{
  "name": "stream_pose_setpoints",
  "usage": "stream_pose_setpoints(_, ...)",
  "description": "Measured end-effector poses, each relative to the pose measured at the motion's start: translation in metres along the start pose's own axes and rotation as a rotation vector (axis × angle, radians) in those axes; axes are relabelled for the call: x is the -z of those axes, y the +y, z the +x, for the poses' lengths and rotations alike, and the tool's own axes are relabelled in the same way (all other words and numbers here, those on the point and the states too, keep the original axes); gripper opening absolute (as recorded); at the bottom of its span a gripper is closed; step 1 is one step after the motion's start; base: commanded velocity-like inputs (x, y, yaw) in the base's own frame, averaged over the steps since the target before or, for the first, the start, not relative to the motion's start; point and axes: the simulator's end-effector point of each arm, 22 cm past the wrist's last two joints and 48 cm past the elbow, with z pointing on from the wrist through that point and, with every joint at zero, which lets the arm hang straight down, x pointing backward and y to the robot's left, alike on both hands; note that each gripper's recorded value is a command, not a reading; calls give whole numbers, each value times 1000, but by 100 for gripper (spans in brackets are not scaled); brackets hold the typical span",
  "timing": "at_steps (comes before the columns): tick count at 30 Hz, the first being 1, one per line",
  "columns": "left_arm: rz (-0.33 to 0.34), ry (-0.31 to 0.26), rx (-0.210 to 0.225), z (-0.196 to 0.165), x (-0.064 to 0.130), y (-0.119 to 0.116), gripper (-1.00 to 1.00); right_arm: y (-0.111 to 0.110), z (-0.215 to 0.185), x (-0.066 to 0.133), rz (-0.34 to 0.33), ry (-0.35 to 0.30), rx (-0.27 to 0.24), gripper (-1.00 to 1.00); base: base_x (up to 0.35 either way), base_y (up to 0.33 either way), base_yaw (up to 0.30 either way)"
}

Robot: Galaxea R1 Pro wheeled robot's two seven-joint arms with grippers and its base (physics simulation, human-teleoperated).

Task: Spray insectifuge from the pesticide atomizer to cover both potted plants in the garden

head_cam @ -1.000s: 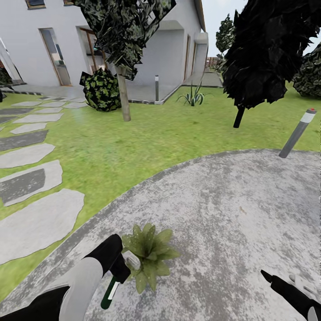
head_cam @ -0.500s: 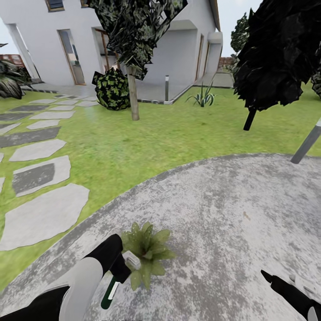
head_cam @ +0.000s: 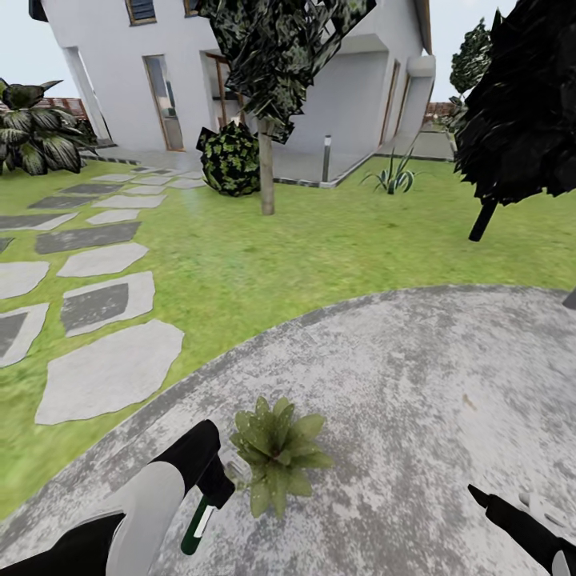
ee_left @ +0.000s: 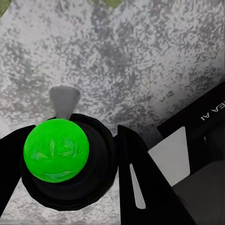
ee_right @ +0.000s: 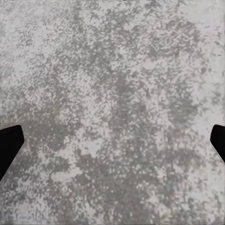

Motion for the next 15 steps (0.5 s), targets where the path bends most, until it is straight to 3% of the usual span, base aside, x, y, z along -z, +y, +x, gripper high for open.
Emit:
stream_pose_setpoints(8,0,0,0,0,0,0,-100,0,-1,0,0,-1,0,100,240,-206,19)
stream_pose_setpoints(15,1,0,0,0,0,0,-100,0,0,0,-1,0,0,100,231,-195,209)
